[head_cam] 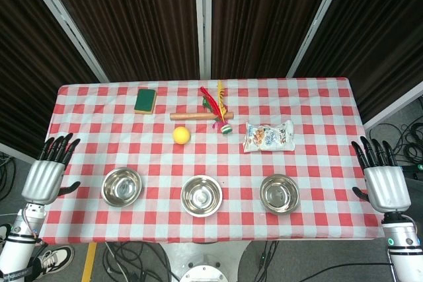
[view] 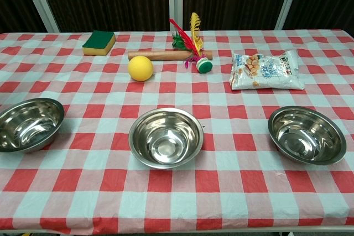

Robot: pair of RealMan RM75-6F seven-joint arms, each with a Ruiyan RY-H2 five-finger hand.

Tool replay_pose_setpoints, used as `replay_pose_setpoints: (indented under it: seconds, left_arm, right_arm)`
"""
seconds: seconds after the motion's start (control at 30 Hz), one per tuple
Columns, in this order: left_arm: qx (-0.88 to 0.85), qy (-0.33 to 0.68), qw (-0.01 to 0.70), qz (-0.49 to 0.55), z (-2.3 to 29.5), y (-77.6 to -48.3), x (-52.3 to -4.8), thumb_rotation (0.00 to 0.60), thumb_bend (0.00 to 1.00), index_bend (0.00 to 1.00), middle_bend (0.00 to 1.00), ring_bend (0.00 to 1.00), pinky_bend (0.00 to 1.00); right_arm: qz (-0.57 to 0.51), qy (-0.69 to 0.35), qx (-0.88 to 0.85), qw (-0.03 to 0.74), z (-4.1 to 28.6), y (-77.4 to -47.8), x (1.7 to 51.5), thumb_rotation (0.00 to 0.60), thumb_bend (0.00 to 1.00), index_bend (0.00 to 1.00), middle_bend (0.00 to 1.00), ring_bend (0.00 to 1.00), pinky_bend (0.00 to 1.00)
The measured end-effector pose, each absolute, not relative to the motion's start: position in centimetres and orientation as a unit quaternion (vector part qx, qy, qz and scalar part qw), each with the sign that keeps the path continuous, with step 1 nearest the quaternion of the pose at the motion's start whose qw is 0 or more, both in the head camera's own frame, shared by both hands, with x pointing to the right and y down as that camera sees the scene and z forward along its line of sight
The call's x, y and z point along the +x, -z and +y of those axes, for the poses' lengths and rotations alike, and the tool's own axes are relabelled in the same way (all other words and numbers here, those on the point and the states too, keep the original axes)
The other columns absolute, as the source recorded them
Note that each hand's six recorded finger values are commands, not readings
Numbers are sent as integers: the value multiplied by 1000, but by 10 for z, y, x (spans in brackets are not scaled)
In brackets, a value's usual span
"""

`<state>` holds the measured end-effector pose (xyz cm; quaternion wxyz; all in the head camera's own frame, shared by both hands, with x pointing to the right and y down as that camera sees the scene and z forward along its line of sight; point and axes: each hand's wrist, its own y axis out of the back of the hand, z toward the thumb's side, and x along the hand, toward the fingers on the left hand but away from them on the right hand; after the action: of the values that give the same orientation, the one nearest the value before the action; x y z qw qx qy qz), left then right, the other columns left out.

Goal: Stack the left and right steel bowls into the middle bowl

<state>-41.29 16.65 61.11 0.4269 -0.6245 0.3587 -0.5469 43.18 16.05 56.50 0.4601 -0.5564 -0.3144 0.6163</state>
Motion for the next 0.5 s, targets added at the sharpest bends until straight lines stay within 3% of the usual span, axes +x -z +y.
replay_pose_setpoints:
  seconds: [0.5]
  left_arm:
    - [-626, 542, 427, 364, 161, -609, -416, 600, 0, 65, 0, 9, 85]
  right_arm:
    - [-324, -580, -589, 461, 157, -565, 407, 600, 0, 0, 0, 0, 0]
